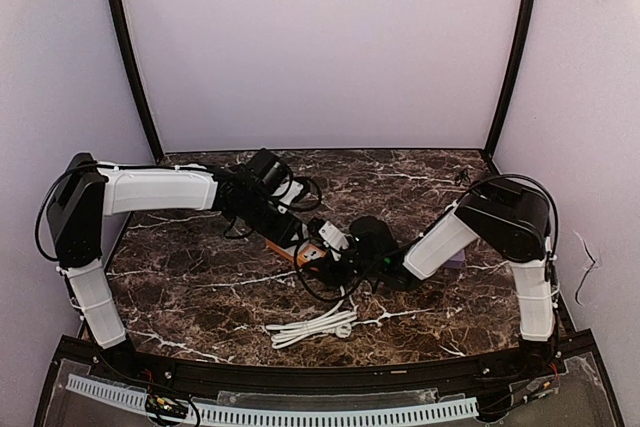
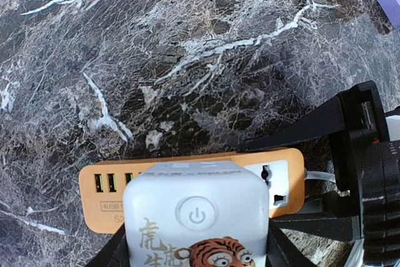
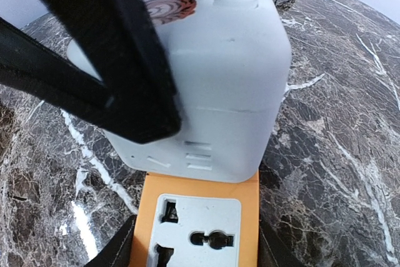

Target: Pull the plug off the socket

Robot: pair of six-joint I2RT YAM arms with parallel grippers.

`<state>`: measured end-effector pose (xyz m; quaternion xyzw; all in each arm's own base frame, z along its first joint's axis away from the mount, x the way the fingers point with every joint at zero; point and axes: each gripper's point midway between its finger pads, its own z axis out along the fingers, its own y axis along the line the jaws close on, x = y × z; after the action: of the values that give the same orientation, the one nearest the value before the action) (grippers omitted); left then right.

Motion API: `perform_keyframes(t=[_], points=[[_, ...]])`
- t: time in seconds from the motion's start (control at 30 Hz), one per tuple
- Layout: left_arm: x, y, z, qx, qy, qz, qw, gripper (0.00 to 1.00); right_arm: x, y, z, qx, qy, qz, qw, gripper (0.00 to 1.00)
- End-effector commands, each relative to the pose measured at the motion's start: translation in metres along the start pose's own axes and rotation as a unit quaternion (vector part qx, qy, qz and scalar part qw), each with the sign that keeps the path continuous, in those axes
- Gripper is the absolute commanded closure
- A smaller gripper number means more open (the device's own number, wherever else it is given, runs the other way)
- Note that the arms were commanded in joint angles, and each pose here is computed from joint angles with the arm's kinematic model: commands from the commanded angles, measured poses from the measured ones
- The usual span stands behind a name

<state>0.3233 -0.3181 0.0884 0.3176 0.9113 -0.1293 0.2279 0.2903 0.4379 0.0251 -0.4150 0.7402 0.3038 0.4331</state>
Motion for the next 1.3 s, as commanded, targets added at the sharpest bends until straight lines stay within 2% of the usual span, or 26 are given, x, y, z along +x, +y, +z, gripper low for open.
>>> perform_keyframes(t=[0.0, 0.03, 0.43, 0.77, 1.0, 1.17, 1.27], points=[[0.025, -0.001, -0.017, -0.009, 0.037, 0.022, 0.999, 0.99, 0.025, 0.002, 0.004, 0.000, 0.034, 0.009, 0.999, 0.97], [0.024, 0.000, -0.018, -0.012, 0.035, 0.022, 0.999, 0.99, 0.025, 0.002, 0.004, 0.002, 0.035, 0.007, 0.999, 1.00], [0.008, -0.006, -0.037, -0.007, -0.042, 0.036, 0.998, 0.99, 0.042, 0.008, 0.013, 0.024, 0.064, -0.014, 0.998, 1.00], [-0.010, -0.020, -0.050, 0.031, -0.073, 0.000, 0.997, 0.99, 0.044, 0.007, 0.014, 0.034, 0.068, -0.016, 0.997, 1.00], [-0.006, -0.003, -0.049, -0.056, -0.056, 0.052, 0.996, 0.99, 0.044, 0.008, 0.014, 0.035, 0.067, -0.017, 0.997, 1.00], [0.001, 0.003, -0.049, -0.075, -0.043, 0.056, 0.995, 0.99, 0.045, 0.008, 0.014, 0.036, 0.068, -0.017, 0.997, 1.00], [-0.001, 0.001, -0.053, -0.054, -0.054, 0.039, 0.996, 0.99, 0.045, 0.007, 0.014, 0.037, 0.069, -0.017, 0.997, 1.00]])
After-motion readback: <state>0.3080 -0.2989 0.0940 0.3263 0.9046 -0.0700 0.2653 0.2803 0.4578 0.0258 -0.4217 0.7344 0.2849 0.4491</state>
